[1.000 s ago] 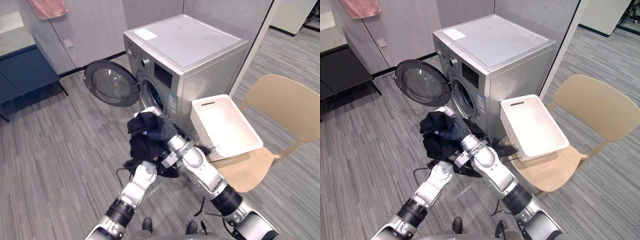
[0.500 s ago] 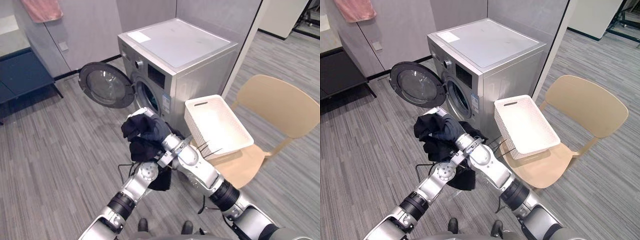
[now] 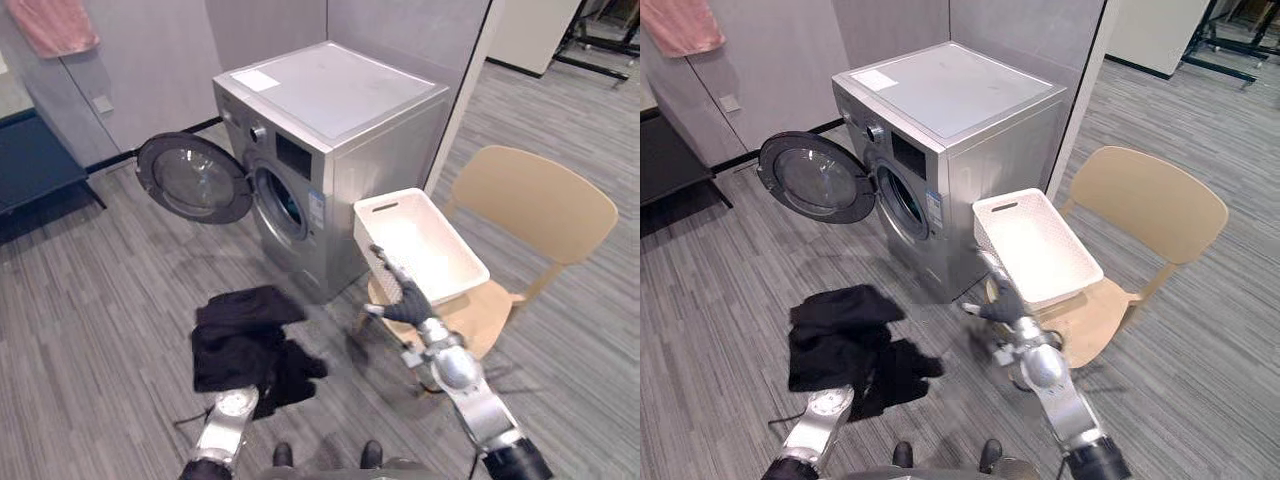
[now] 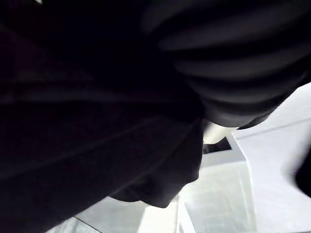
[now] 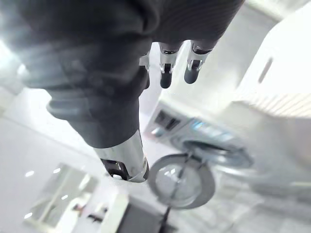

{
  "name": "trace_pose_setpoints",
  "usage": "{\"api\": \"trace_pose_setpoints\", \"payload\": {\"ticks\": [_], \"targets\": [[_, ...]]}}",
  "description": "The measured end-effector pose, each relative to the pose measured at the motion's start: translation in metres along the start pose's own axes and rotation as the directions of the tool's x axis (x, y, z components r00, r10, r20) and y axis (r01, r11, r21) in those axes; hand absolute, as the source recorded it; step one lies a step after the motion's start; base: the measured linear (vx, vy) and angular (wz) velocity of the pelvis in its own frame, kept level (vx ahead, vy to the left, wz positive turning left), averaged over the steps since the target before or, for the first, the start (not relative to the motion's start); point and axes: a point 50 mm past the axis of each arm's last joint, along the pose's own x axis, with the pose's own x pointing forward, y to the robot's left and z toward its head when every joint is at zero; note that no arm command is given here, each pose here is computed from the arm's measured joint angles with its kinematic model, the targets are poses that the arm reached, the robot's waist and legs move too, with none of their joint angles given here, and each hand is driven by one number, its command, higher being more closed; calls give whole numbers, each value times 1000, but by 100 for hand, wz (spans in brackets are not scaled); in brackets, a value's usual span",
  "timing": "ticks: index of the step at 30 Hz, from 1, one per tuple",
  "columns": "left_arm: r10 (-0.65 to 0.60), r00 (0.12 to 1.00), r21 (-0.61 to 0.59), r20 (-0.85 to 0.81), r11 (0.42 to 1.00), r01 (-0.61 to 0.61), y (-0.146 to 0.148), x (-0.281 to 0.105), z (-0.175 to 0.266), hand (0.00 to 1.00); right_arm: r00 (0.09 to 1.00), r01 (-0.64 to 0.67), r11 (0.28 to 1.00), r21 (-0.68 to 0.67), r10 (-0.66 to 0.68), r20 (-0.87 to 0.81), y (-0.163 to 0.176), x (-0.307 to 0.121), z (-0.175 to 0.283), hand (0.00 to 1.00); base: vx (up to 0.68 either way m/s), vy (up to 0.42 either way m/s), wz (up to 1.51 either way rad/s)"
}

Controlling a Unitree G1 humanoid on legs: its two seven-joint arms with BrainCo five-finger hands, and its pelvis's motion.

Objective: Pick up the laundry basket with both hands and put the clothes into the washing machine.

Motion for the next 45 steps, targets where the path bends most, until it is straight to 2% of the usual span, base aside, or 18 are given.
{"api": "trace_pose_setpoints", "payload": {"ticks": [3,7,9,11,14,17,20,23,31,35,36,41,45], "targets": [[36,995,-21,-88,999,-38,14,-8,-21,100,990,-9,999,-45,2,-144,-1,-15,-32,0,-34,-21,9],[11,978,-46,-206,999,-21,13,-14,-45,100,919,-81,995,-56,53,-390,7,-41,-83,0,-24,2,45],[-14,969,-53,-248,999,1,8,-16,-54,100,863,-100,994,-45,64,-501,9,-54,-107,0,-42,27,84],[-34,955,-70,-296,997,13,4,-20,-62,100,767,-80,996,-24,47,-640,10,-78,-134,0,-10,50,115],[-59,935,-85,-349,996,31,-4,-26,-72,100,673,-52,999,-12,26,-739,11,-96,-151,0,130,110,110],[-14,897,-87,-443,996,-27,6,-42,-94,100,640,0,999,51,39,-767,25,-95,-153,0,148,90,40],[36,845,-83,-533,992,-95,20,-58,-114,100,662,89,986,137,44,-748,42,-80,-145,0,154,106,11],[42,818,-85,-574,990,-111,22,-70,-123,100,654,120,981,150,35,-755,43,-80,-145,0,212,164,32],[56,855,-33,-515,996,-86,34,-53,-112,100,647,147,972,181,44,-761,52,-87,-142,0,341,65,80],[20,873,-58,-488,997,-56,22,-41,-103,100,629,146,974,174,45,-776,51,-96,-145,0,536,-142,93],[-12,883,-79,-469,996,-28,10,-35,-97,100,630,150,976,159,30,-776,45,-95,-147,0,847,-289,74],[-76,888,-144,-454,990,12,-14,-39,-91,100,683,189,967,172,-3,-731,43,-90,-133,0,568,-220,47],[-84,895,-154,-438,988,17,-18,-38,-87,100,719,208,958,198,-13,-695,48,-78,-123,0,448,-135,-52]]}}
